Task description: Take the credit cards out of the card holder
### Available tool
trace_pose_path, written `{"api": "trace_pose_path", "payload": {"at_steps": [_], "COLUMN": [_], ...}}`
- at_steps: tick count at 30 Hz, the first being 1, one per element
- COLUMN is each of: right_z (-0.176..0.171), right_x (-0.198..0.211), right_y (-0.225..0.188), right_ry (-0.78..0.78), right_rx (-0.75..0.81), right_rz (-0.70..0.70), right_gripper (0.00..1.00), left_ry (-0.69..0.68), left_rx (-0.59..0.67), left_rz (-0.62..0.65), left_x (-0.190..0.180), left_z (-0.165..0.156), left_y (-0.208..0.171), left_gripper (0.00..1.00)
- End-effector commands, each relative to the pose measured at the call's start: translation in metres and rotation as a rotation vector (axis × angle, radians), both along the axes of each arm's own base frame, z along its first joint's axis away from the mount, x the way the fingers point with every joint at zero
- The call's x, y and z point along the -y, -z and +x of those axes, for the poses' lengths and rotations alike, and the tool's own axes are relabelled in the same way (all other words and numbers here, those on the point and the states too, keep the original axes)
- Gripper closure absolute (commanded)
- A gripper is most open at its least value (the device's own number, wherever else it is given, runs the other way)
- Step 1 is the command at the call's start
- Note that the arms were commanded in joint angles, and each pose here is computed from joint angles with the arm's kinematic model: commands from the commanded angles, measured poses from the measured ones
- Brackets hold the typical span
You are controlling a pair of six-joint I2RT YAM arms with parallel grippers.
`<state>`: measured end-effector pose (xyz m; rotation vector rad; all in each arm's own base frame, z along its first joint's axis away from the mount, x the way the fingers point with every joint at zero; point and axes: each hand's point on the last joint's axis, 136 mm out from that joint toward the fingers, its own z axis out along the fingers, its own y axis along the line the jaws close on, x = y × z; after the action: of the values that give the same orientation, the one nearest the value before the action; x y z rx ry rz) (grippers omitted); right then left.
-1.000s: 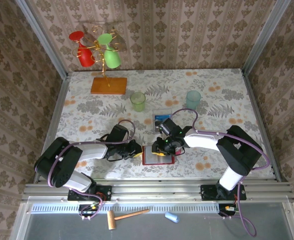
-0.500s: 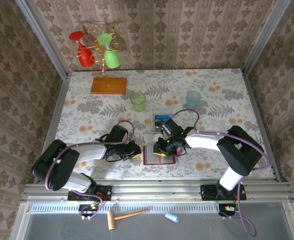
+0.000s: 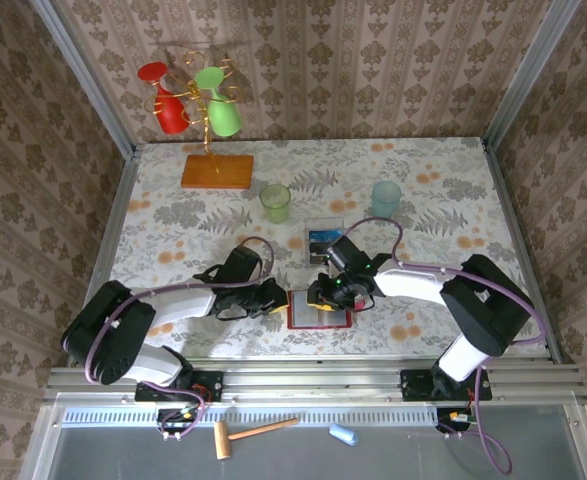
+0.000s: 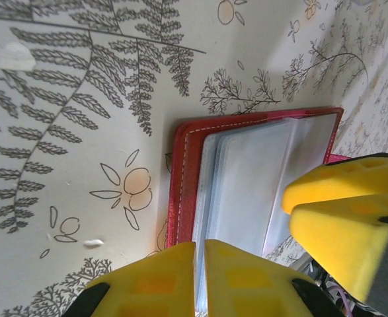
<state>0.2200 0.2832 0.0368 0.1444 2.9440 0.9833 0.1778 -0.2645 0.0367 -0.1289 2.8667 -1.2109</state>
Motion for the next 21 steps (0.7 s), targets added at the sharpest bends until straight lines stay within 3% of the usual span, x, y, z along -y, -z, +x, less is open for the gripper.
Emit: {"api": "trace_pose_path", "payload": {"at_steps": [1, 15, 21], "right_z": [-0.002, -0.005, -0.007], "right_x": [0.005, -0.013, -0.003], "right_y": [-0.006, 0.003, 0.012], "right_ry": [0.008, -0.032, -0.040], "right_rx": [0.001, -0.044, -0.056], "right_rz": [-0.007, 0.048, -0.022], "right_gripper": [0.71, 0.71, 0.68], "left_ry": [0.000, -0.013, -0.015], "left_rx": [-0.010, -0.046, -0.055], "left_rz": [0.001, 0.015, 0.024], "left_x": [0.003, -0.002, -0.005], "left_z": [-0.002, -0.007, -0.008], "left_y": [0.006, 0.024, 0.027], "left_gripper": [0.88, 0.88, 0.88]}}
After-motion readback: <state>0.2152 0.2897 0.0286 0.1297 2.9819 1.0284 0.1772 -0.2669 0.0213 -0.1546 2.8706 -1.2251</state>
